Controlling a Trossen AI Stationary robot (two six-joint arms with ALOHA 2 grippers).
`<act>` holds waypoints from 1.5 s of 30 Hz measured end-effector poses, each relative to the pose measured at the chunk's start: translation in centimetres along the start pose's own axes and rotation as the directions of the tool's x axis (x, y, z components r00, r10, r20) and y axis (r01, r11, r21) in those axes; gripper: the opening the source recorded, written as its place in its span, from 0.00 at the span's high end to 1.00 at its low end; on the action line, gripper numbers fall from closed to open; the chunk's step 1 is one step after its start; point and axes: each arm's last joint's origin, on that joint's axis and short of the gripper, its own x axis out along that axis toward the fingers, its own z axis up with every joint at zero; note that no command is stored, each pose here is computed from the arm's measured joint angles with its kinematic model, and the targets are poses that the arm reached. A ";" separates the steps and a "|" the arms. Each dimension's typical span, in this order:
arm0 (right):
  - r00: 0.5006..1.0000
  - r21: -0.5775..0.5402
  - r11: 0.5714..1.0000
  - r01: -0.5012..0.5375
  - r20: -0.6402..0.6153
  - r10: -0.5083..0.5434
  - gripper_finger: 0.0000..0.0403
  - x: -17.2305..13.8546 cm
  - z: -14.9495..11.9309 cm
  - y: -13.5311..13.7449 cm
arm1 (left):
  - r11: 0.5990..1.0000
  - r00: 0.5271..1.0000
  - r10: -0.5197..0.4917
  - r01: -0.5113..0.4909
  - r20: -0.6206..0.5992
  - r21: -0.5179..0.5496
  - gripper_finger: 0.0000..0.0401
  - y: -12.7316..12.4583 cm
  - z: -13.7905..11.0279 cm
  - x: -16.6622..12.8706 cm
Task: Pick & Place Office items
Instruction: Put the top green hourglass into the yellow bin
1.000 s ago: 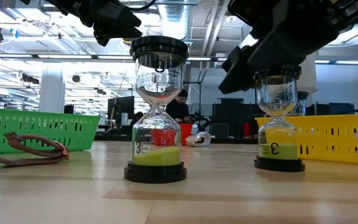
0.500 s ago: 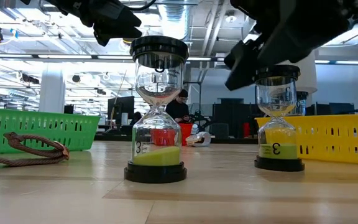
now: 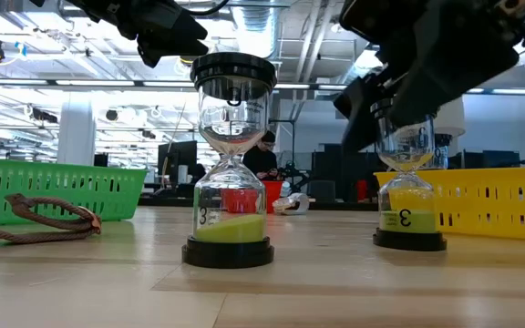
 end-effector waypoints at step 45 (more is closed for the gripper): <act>0.968 0.074 0.997 0.026 -0.249 -0.007 0.53 -2.4 2.5 0.9 | 1.000 1.000 -0.004 0.004 -0.001 0.000 0.61 0.0 0.0 0.0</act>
